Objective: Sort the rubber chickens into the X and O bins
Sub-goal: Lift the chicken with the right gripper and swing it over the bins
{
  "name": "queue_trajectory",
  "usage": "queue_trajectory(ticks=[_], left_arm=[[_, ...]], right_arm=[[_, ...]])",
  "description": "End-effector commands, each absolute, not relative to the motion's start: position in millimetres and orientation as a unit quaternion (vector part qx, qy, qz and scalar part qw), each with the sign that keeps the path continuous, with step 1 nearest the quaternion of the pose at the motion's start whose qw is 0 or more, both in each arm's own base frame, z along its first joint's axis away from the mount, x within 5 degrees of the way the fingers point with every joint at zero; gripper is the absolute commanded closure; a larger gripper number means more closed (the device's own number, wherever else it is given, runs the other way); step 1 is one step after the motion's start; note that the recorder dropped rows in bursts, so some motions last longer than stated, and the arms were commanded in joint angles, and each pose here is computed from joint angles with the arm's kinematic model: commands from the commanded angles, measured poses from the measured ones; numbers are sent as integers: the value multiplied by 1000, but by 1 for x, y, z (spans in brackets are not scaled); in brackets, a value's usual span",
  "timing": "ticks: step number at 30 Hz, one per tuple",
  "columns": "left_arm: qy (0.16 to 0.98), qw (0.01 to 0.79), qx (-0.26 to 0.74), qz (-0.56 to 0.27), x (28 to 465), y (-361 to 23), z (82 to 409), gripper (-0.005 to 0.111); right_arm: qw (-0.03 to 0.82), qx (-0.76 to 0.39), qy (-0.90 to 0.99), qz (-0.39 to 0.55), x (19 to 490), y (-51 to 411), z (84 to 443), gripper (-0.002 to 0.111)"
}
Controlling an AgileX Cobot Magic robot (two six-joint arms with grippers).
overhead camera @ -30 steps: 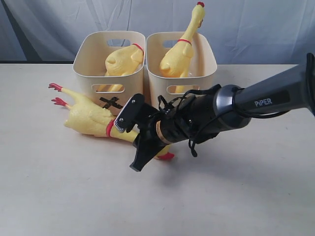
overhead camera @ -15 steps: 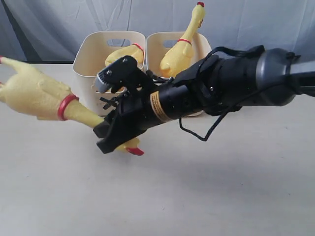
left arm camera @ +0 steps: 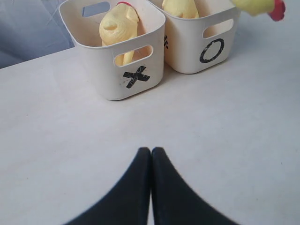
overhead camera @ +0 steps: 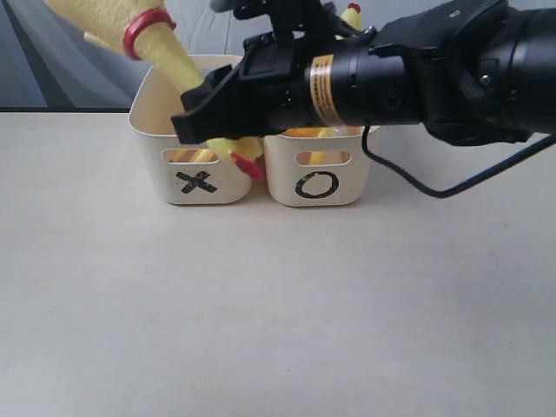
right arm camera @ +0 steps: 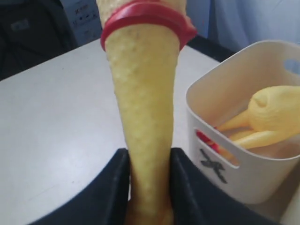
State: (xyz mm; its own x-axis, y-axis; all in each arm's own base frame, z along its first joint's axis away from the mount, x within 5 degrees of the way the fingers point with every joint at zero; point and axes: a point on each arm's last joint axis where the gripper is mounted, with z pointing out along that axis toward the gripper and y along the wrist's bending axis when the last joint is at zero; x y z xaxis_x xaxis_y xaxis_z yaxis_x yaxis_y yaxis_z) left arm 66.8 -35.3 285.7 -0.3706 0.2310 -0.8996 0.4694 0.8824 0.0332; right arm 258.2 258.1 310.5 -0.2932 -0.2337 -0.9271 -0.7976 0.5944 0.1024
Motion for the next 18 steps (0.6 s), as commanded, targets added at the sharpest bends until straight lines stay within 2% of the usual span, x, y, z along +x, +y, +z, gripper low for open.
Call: queue_trajectory(ticks=[1, 11, 18], left_arm=[[818, 523, 210, -118, 66, -35, 285, 107], [817, 524, 210, -118, 66, -35, 286, 107], [817, 524, 210, -117, 66, -35, 286, 107]], right_arm=[[528, -306, 744, 273, 260, 242, 334, 109], [570, -264, 737, 248, 271, 205, 357, 109], [559, -260, 742, 265, 284, 175, 360, 109]])
